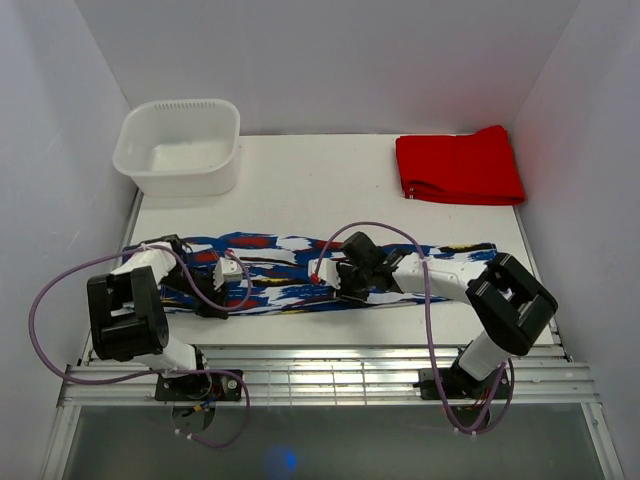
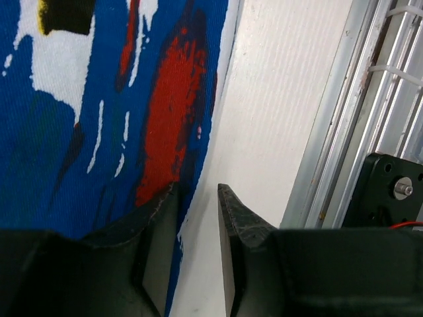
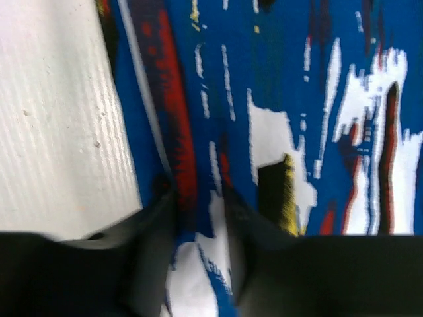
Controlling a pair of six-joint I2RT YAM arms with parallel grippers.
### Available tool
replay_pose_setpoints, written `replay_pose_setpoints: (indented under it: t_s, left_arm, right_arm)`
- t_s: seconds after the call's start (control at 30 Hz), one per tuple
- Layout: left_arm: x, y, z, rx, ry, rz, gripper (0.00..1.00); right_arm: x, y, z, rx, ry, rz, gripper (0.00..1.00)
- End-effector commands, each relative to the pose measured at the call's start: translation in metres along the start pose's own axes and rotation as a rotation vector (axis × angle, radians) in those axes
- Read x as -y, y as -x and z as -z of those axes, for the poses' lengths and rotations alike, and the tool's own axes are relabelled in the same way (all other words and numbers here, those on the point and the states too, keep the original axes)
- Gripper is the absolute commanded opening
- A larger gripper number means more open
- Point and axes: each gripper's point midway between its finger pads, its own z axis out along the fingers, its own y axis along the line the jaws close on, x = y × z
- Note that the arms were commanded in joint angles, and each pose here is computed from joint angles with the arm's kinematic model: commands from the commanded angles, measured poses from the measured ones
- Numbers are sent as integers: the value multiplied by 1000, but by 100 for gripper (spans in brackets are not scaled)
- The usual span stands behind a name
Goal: Fold and stack the trousers
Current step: Fold the trousers
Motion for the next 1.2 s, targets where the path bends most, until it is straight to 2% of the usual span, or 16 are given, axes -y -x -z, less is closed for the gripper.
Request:
replay_pose_setpoints:
  t_s: [0.0, 0.03, 0.07, 0.13, 0.17, 0.27, 0.33, 0.37, 0.43, 0.47, 0.57, 0.67, 0.8, 0.93, 1.03, 1.17]
  left_arm:
    - [-14, 6, 19, -21, 73, -17, 42]
    - [-17, 16, 29, -9, 112, -53, 45]
    - [-18, 21, 35, -1, 133, -68, 46]
    - [-17, 33, 48, 19, 169, -68, 47]
    - [-23, 47, 63, 33, 227, -90, 49]
    - [-39, 76, 91, 107, 339, -15, 56]
    - [-63, 94, 105, 174, 427, 47, 81]
    - [-68, 100, 107, 220, 432, 168, 90]
    - [-91, 109, 109, 269, 421, 259, 92]
    - [-96, 114, 107, 302, 388, 330, 98]
    - [-131, 118, 104, 341, 346, 466, 98]
    - [-167, 118, 109, 385, 450, 532, 98]
    - [-200, 108, 113, 364, 612, 526, 98]
    - [-188, 80, 84, 258, 543, 480, 98]
    - [-163, 70, 70, 229, 498, 394, 98]
    - [-152, 98, 79, 324, 465, 272, 98]
  right_arm:
    - [-3, -20, 5, -93, 19, -14, 46]
    - [-5, -14, 12, -73, 18, -10, 64]
    - [-5, -12, 18, -64, 14, -18, 72]
    - [-8, -1, 37, -20, 18, -24, 98]
    - [-5, -1, 46, -7, 11, -40, 93]
    - [5, 8, 75, 79, -17, -87, 90]
    - [15, 10, 84, 109, -29, -135, 90]
    - [30, 7, 89, 118, -58, -175, 91]
    - [42, -4, 79, 91, -42, -253, 100]
    - [55, -4, 81, 91, -57, -279, 94]
    - [68, -29, 59, -1, -42, -350, 79]
    - [76, -65, 43, -97, -57, -398, 69]
    - [50, -127, 39, -239, -66, -375, 64]
    - [22, -153, 49, -293, -66, -288, 63]
    - [15, -138, 61, -244, -29, -232, 68]
    - [65, -52, 94, 6, -98, -148, 74]
